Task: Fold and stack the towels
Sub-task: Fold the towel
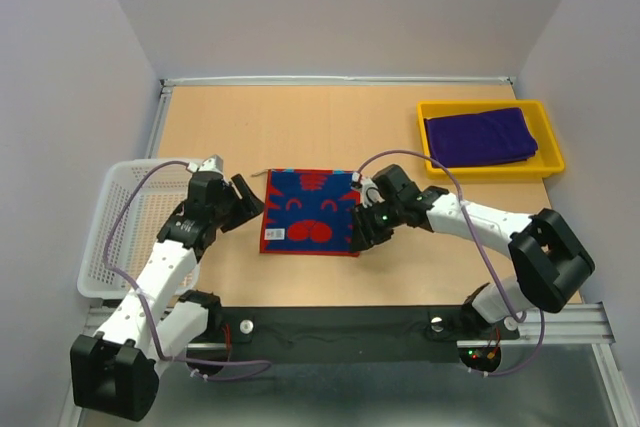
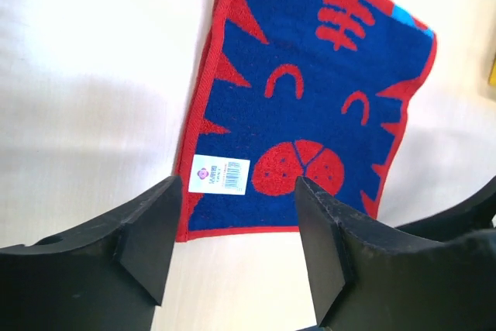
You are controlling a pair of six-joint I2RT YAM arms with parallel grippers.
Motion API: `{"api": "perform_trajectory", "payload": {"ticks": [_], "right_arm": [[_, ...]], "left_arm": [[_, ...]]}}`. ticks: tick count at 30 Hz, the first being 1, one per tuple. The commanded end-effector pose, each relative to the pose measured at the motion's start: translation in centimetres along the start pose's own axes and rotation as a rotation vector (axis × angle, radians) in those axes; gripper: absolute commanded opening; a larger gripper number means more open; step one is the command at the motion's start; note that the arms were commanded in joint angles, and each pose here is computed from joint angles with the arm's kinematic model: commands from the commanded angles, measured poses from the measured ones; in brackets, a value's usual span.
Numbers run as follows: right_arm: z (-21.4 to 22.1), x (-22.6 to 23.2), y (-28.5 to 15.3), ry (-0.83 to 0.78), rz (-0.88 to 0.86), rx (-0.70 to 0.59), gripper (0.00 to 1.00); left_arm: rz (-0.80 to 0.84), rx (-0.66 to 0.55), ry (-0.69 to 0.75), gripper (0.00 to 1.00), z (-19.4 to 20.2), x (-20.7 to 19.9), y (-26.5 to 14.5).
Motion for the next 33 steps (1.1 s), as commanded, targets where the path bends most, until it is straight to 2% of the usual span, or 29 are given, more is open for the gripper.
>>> {"api": "perform_trajectory", "payload": {"ticks": [1,6,9,14,17,19,22,26,28,30,33], "right_arm": [[-1.4,2.1,-1.1,-0.081,-0.054,-0.019,0.49],[-3.5,1.1,-0.3,-0.045,0.067,-0.1,0.46],[-3.9,0.9,0.3,-0.009,0.08,-0.13,0.41],[-2.5,0.6,2.1,0.013,0.064,-0.084,0.37],[-1.1,-0.3,3.4,0.048,0.046,-0.052,0.36],[0.1,-1.5,3.8,0.098,0.094,-0.035,0.35],[1.1,-3.2,3.4,0.162,0.195,-0.073,0.32],[1.6,-5.5,1.6,0.273,0.26,-0.12,0.32],[1.2,-6.7,0.1,0.316,0.291,-0.18,0.32],[1.0,-7.4,-1.0,0.334,0.309,-0.208,0.32],[0.0,-8.1,-2.8,0.32,0.309,-0.259,0.33]], "left_arm": [[-0.027,-0.017,0.004,0.72,-0.6,-0.2,-0.6],[0.005,0.027,0.026,0.69,0.0,-1.0,1.0],[-0.014,0.053,0.049,0.58,0.4,-1.6,2.7],[-0.059,0.098,0.056,0.34,2.4,-1.3,4.8],[-0.074,0.141,0.035,0.29,4.2,-0.5,6.1],[-0.103,0.19,0.021,0.26,6.0,0.6,6.5],[-0.081,0.198,-0.04,0.17,7.4,0.5,6.4],[-0.04,0.224,-0.064,0.17,9.0,-0.5,6.0],[0.008,0.261,-0.075,0.17,10.4,-2.2,5.6],[0.063,0.285,-0.116,0.17,11.3,-4.2,5.1],[0.119,0.307,-0.099,0.21,12.8,-6.4,3.9]]}}
Point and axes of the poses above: each gripper's point midway between its finger pads, its own y axis out along the fingers, its own x axis along the line the jaws close on, z = x × y, the point moved 6 cm from there along -y, back along the fingers, and after that the axes turned 5 degrees about y, right-handed, at the moved point
